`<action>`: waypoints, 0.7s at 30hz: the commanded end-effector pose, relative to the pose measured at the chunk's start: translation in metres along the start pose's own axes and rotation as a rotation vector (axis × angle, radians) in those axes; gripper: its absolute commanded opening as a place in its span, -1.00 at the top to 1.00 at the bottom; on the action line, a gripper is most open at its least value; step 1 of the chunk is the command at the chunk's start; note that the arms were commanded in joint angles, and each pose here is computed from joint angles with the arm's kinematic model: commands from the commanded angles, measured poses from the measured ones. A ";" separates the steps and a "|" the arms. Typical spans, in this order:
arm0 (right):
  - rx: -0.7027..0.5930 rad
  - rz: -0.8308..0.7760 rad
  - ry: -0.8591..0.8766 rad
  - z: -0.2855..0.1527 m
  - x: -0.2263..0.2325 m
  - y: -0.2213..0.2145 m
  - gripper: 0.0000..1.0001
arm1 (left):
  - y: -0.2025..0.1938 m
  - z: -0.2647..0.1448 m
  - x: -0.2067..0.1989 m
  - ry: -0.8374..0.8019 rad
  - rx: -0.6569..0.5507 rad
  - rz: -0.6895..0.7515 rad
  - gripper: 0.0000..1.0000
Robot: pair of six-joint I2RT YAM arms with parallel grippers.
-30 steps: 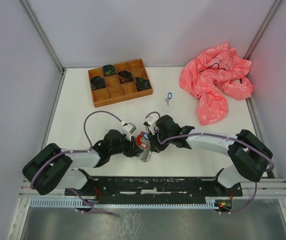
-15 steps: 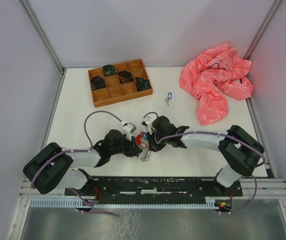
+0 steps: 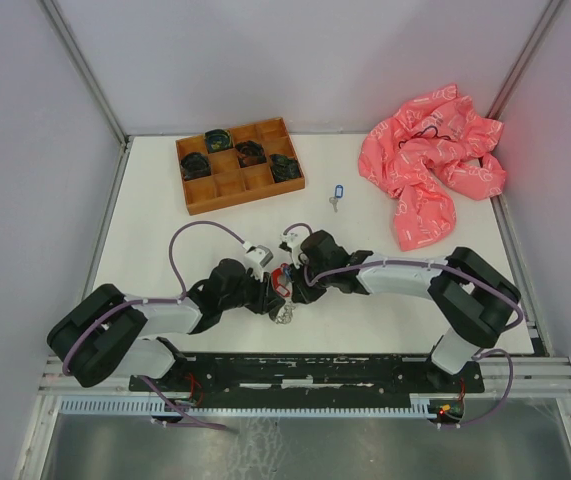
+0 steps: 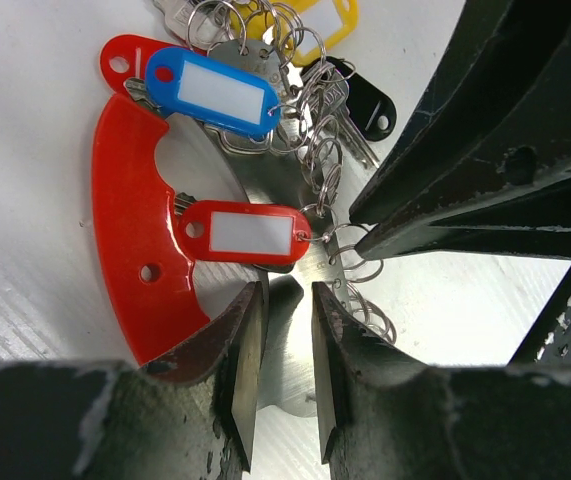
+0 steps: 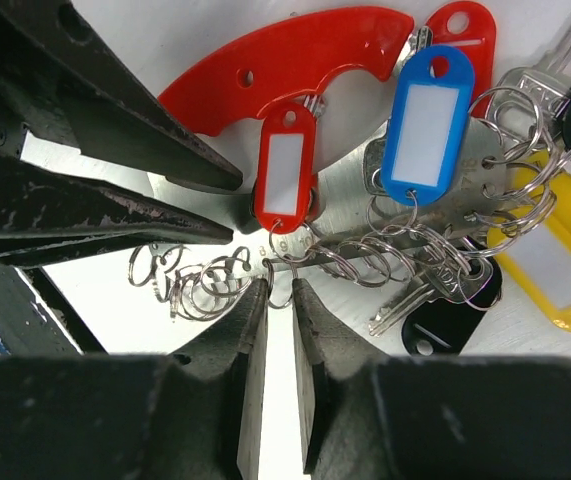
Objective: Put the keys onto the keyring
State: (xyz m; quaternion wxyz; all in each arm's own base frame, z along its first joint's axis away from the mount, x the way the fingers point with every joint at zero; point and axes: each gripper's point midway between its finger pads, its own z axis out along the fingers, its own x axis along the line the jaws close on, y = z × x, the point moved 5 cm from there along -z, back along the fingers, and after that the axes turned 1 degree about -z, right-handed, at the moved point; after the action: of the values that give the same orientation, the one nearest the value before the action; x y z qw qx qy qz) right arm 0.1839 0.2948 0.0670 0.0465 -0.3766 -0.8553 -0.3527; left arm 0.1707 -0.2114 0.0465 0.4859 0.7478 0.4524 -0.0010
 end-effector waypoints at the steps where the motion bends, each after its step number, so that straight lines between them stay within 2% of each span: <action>1: -0.041 0.023 -0.027 0.001 0.001 0.019 0.51 | 0.007 0.003 -0.002 0.003 -0.020 0.026 0.34; 10: -0.068 0.048 -0.039 -0.015 0.005 0.025 0.43 | 0.006 0.003 -0.001 0.006 -0.018 0.019 0.34; 21: -0.027 0.137 -0.046 -0.007 -0.004 0.014 0.57 | 0.004 0.001 0.000 0.011 -0.023 0.017 0.34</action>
State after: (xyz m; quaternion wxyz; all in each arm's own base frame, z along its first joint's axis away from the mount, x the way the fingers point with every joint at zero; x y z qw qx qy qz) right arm 0.1895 0.2881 0.0783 0.0417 -0.4281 -0.8341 -0.3454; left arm 0.1703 -0.2119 0.0463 0.4856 0.7483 0.4518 -0.0012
